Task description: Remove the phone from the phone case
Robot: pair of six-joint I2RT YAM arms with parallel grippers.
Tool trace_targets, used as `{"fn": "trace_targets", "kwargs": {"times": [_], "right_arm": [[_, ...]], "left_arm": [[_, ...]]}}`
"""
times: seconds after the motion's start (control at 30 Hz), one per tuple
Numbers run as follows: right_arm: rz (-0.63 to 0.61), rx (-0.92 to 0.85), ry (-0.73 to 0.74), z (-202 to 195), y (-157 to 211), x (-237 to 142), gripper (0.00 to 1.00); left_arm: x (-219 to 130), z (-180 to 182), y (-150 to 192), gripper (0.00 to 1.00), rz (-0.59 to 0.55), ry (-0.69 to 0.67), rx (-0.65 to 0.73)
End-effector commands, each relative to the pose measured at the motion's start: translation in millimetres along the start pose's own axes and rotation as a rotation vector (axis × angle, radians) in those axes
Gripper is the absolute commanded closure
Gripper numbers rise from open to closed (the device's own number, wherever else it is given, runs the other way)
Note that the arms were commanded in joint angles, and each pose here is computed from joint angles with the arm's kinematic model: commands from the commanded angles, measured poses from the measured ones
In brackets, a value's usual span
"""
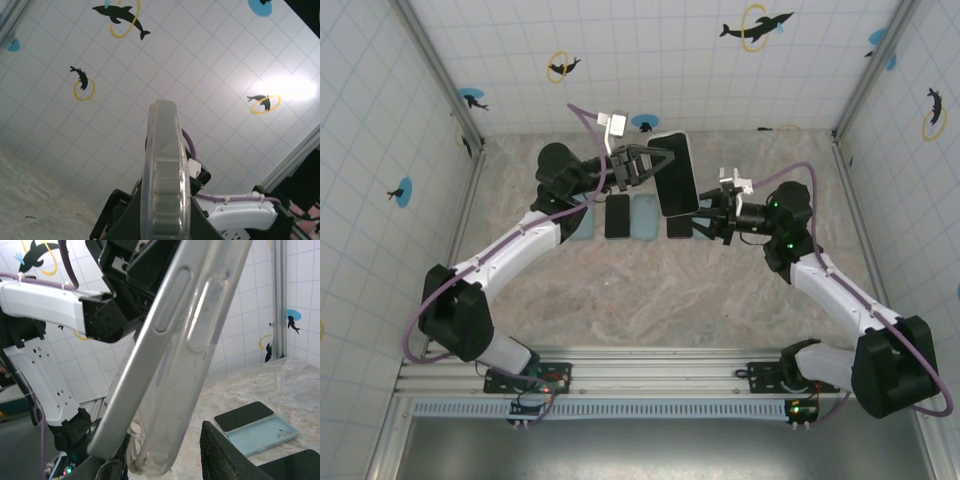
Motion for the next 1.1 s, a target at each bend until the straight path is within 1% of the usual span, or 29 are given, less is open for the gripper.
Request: {"fn": "trace_targets", "kwargs": {"times": [0.0,0.2,0.4,0.6,1.07], "right_arm": [[-0.1,-0.03,0.055,-4,-20,-5,0.6],[-0.132,0.055,0.098,-13,-19,-4,0.61],[-0.155,0.15,0.139,-25,-19,-3,0.62],[-0.165,0.281,0.176,-38,-13,0,0.66],[-0.354,0.357,0.109,-31,-36,-2,0.65]], "left_arm": [[0,-1,0,1.0,-0.017,0.029,-0.095],[-5,-6,1,1.0,-0.067,0.064,-0.161],[-5,-6,4,1.0,-0.062,0.07,-0.193],[-1,-7,5,1.0,-0.062,0.095,-0.212],[2,9,2,1.0,-0.109,0.068,-0.239]]}}
Point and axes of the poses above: each hand's point on the last joint's axis, 136 mm out from that joint toward the fingers, its own x axis out along the fingers, its own z axis along the line the jaws close on, y = z × x, the point moved 8 cm from there along -x, back along the fingers, and after that the axes turned 14 degrees about -x, right-handed, at the moved point
